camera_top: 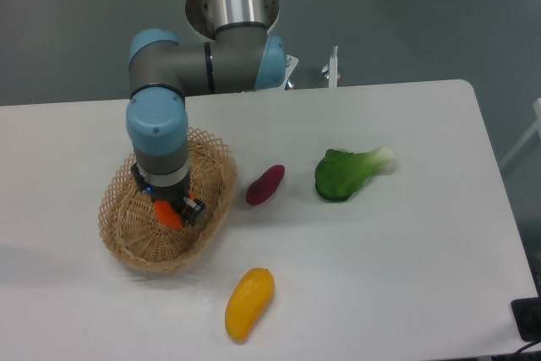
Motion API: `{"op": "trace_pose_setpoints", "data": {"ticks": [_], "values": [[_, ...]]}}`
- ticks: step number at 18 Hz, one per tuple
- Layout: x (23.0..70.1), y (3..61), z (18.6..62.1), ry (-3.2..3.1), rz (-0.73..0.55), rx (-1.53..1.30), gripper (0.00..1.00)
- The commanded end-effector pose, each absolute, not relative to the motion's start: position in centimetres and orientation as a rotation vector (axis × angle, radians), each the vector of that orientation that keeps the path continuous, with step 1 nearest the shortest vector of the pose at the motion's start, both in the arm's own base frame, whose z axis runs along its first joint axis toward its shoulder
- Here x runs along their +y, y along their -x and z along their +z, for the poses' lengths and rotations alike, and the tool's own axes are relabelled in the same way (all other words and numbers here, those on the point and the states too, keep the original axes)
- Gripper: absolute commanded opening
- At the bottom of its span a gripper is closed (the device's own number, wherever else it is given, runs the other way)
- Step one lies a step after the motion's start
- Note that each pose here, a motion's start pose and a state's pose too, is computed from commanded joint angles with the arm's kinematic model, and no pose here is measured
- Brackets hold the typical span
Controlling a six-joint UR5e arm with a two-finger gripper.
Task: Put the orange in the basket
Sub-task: 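Open the gripper to release the orange into the basket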
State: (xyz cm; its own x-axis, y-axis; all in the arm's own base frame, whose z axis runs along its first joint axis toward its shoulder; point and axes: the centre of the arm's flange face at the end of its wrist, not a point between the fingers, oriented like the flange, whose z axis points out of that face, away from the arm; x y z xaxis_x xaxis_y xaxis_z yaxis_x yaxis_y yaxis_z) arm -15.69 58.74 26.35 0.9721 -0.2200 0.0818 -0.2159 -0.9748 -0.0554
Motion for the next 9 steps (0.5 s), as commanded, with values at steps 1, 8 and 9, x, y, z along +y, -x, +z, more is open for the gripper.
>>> {"op": "trace_pose_setpoints", "data": {"ticks": [1, 8, 9], "values": [[58.84, 15.64, 26.15, 3.076, -0.138, 0.340, 0.72], [59.14, 15.27, 25.65, 3.083, -0.148, 0.331, 0.91], [59.18, 15.29, 25.61, 3.085, -0.149, 0.328, 1.00]]}}
